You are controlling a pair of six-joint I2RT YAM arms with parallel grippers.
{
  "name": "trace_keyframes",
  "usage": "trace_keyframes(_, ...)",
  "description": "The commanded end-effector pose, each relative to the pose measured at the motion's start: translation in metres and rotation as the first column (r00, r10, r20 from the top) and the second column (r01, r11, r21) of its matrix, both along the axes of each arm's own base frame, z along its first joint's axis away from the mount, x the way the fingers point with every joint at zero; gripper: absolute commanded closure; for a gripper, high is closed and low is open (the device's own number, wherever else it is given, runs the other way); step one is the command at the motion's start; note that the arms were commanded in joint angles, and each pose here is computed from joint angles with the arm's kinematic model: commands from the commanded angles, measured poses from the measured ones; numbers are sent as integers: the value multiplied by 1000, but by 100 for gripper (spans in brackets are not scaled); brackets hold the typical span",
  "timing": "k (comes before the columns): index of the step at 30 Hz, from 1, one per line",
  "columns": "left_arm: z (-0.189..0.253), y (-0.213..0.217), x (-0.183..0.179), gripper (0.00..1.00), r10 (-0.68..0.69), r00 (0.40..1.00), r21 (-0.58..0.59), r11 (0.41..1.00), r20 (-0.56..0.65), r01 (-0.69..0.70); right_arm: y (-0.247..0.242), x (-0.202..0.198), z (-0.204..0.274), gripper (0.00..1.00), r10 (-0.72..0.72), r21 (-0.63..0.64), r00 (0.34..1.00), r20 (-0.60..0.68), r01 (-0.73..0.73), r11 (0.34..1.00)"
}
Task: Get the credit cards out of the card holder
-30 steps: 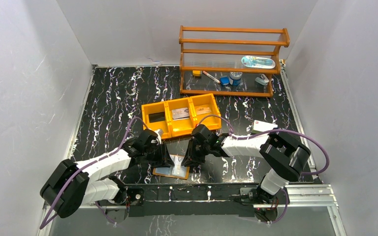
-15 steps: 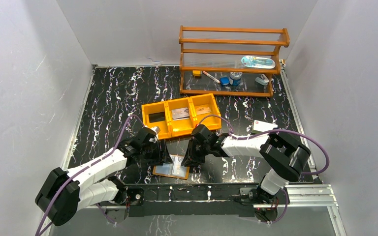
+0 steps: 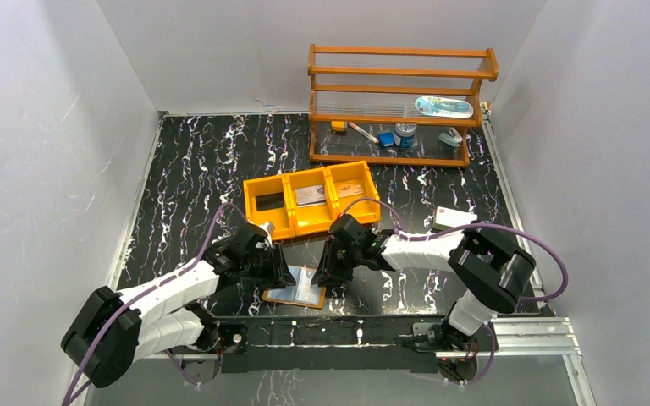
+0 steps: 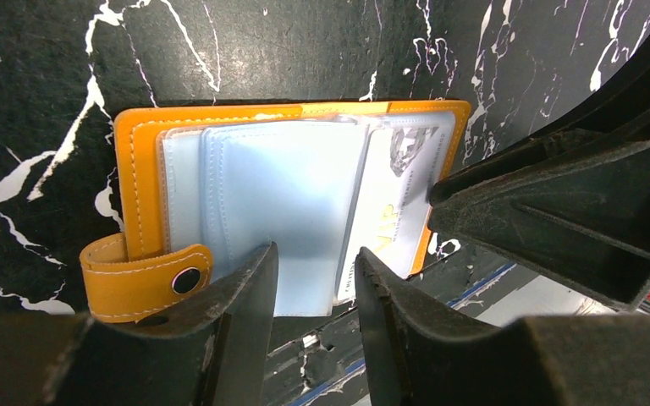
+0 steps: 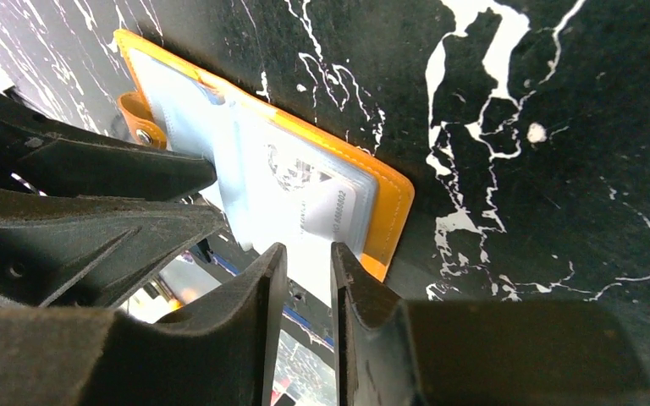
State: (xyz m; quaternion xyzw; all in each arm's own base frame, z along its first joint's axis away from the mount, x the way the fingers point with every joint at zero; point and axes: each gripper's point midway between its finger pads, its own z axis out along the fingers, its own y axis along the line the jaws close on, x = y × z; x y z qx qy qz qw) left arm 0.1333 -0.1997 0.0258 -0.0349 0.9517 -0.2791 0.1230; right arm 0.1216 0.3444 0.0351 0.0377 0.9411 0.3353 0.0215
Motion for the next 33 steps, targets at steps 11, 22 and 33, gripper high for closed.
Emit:
trace_keyframes(11,-9,27,-16,54,53,997,118,992,-50,-47,-10,0,-5,64,-21,-58,1000,14,21,998)
trace_keyframes(22,14,32,6,40,64,997,176,982,39,-70,-9,15,26,64,-16,-62,993,117,24,998)
trace_keyframes(33,-4,43,-5,37,76,997,232,970,-13,-70,20,4,32,63,31,51,997,76,-35,998)
